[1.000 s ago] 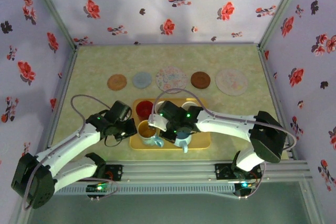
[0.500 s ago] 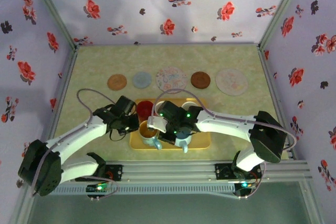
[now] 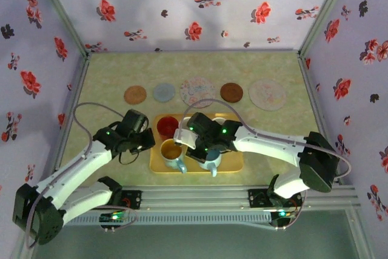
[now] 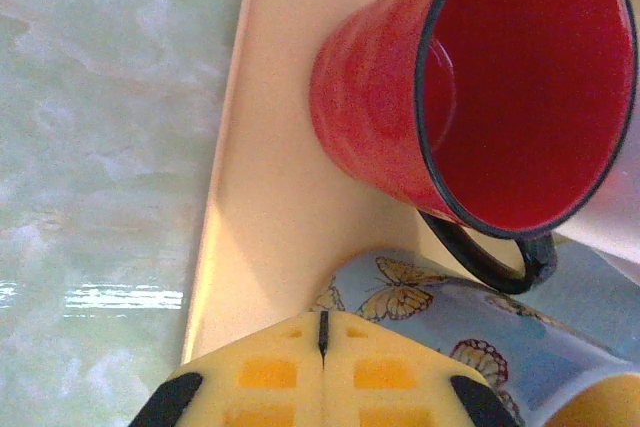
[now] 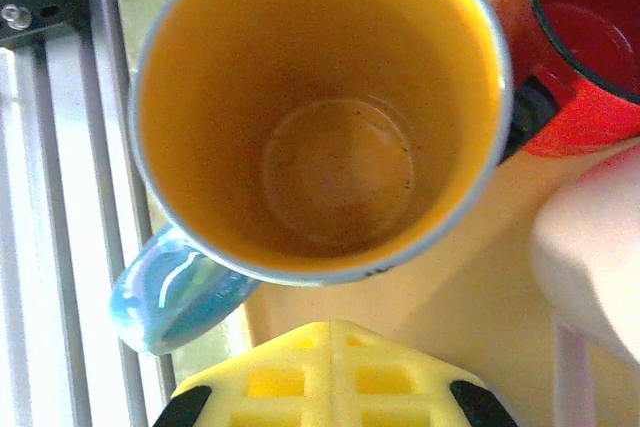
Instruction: Place the cup by the coaster
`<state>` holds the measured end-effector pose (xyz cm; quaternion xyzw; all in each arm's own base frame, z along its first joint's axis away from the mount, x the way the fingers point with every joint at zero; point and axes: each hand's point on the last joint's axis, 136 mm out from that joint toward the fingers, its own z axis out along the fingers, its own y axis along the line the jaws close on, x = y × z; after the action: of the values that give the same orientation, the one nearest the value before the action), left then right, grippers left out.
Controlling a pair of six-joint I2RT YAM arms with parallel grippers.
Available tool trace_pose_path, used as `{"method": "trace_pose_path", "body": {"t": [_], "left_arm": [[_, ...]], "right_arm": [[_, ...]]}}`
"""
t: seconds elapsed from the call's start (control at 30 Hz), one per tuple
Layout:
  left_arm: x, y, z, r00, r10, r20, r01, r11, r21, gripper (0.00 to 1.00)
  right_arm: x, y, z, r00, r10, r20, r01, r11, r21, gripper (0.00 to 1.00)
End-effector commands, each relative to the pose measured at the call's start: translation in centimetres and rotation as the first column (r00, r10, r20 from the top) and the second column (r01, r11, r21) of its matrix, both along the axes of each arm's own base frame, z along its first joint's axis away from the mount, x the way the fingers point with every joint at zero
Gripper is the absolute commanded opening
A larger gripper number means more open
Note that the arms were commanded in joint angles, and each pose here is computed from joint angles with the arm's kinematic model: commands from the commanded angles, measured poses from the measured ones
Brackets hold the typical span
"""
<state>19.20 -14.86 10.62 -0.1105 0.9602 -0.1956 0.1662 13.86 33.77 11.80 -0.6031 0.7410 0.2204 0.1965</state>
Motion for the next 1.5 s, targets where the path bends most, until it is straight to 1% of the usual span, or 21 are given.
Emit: {"method": "trace_pose_path", "body": {"t": [0.0, 0.13, 0.3, 0.4, 0.63, 0.93, 1.17, 1.3, 1.47], "left_arm": [[-2.0, 0.1, -1.6, 0.997, -0.024, -0.073, 0.023, 1.0, -0.013, 0.01], [-3.2, -0.8, -1.7, 0.992, -0.085, -0.095, 0.081, 0.996, -0.047, 0.01], [-4.2, -1.2, -2.6, 0.984, -0.109, -0.138, 0.102, 0.993, -0.059, 0.01], [-3.7, -1.9, -2.6, 0.983, -0.128, -0.13, 0.118, 0.99, -0.077, 0.01], [-2.0, -3.1, -2.4, 0.98, -0.156, -0.126, 0.15, 0.987, -0.054, 0.01], [-1.2, -2.3, -2.2, 0.984, -0.133, -0.115, 0.133, 0.991, -0.008, 0.01], [0.4, -1.0, -1.9, 0.989, -0.111, -0.095, 0.115, 0.993, 0.034, 0.01], [0.6, -0.7, -1.2, 0.988, -0.12, -0.096, 0.125, 0.991, 0.048, 0.01], [-0.3, 0.2, -0.4, 0.986, -0.12, -0.111, 0.128, 0.99, 0.065, 0.01]], "right_arm": [[0.9, -0.3, 0.2, 0.999, -0.029, 0.022, 0.03, 0.999, -0.026, 0.0], [1.5, 0.1, -0.4, 0.998, -0.065, 0.024, 0.066, 0.997, -0.032, 0.0], [2.4, 0.6, -0.8, 0.994, -0.105, 0.032, 0.106, 0.994, -0.034, 0.0], [2.2, 0.9, -1.1, 0.996, -0.089, 0.013, 0.089, 0.995, -0.038, 0.0], [1.1, 1.4, -1.0, 0.999, -0.029, -0.015, 0.029, 1.0, 0.0, 0.0], [0.1, 2.2, -0.8, 0.999, 0.023, -0.033, -0.022, 0.999, 0.037, 0.0], [-0.7, 2.2, -0.5, 0.997, 0.071, -0.036, -0.069, 0.997, 0.043, 0.0], [0.1, 1.5, -0.4, 0.999, 0.04, -0.004, -0.04, 0.999, 0.02, 0.0], [1.1, 0.3, 0.2, 1.0, -0.011, 0.016, 0.01, 1.0, 0.017, 0.0]]}}
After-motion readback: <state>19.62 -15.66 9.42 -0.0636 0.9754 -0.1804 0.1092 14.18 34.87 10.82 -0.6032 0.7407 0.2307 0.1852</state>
